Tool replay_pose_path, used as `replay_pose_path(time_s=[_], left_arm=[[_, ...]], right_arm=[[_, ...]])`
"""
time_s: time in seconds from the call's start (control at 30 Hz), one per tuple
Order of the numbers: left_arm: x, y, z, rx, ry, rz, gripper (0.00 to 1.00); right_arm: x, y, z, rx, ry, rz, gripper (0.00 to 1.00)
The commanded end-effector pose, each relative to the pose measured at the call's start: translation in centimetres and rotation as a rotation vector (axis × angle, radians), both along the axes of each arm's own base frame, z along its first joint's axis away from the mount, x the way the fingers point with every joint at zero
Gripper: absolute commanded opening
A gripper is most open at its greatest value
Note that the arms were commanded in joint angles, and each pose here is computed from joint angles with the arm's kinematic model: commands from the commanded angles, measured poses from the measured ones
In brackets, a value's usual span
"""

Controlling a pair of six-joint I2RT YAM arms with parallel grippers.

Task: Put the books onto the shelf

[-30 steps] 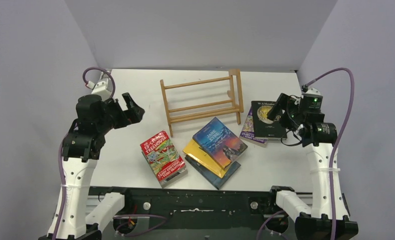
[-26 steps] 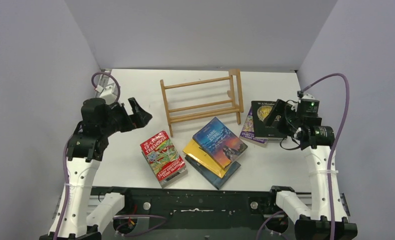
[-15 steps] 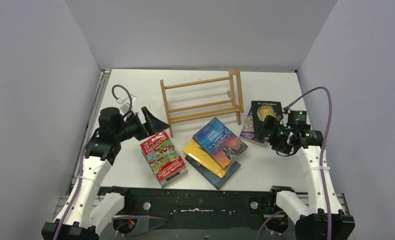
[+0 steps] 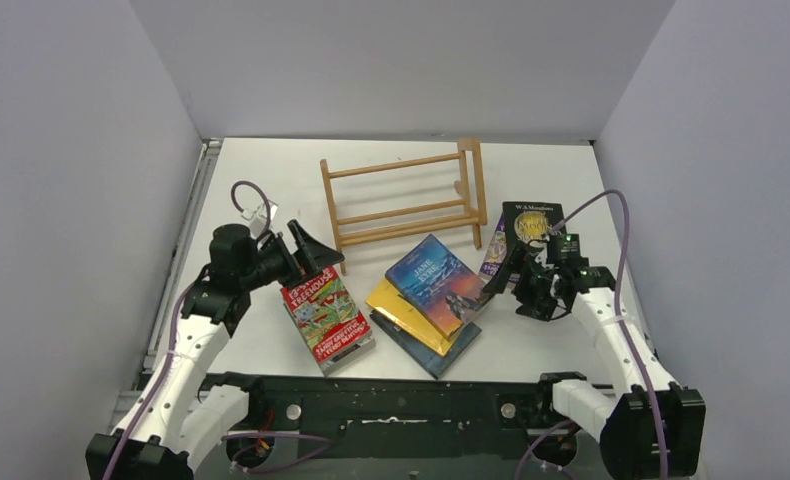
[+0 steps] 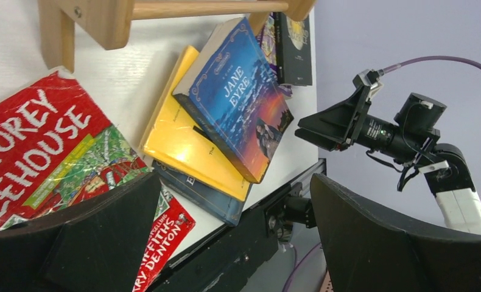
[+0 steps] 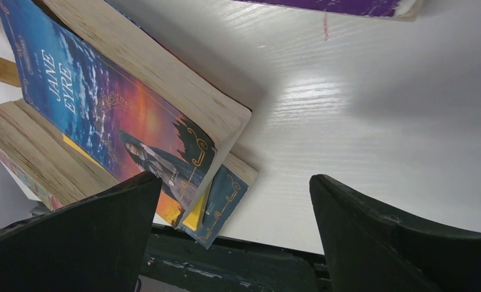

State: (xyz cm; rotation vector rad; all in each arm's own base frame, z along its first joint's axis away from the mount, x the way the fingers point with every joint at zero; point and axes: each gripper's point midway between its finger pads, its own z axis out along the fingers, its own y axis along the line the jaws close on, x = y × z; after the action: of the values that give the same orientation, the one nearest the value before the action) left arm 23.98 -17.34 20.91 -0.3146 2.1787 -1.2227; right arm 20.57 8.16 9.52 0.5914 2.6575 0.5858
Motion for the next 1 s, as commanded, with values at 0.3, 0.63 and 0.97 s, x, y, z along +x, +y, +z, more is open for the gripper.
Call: replay_pose_path(time_s=[0.3, 0.63, 0.97], left_arm=[[1.3, -0.5, 0.1, -0.033, 0.014, 0.013, 0.93], [1.3, -0.6, 0.4, -0.058, 0.012, 0.019, 0.93], [1.5, -1.1, -0.4, -0.102, 0.055, 0.03, 0.93]], right_arm=[[7.3, 5.0, -2.8, 0.168, -0.227, -0.041, 0.97], [7.9, 5.6, -3.1, 0.225, -0.3, -0.128, 0.69], [5.8, 3.7, -0.1, 0.165, -0.349, -0.158, 0.43]])
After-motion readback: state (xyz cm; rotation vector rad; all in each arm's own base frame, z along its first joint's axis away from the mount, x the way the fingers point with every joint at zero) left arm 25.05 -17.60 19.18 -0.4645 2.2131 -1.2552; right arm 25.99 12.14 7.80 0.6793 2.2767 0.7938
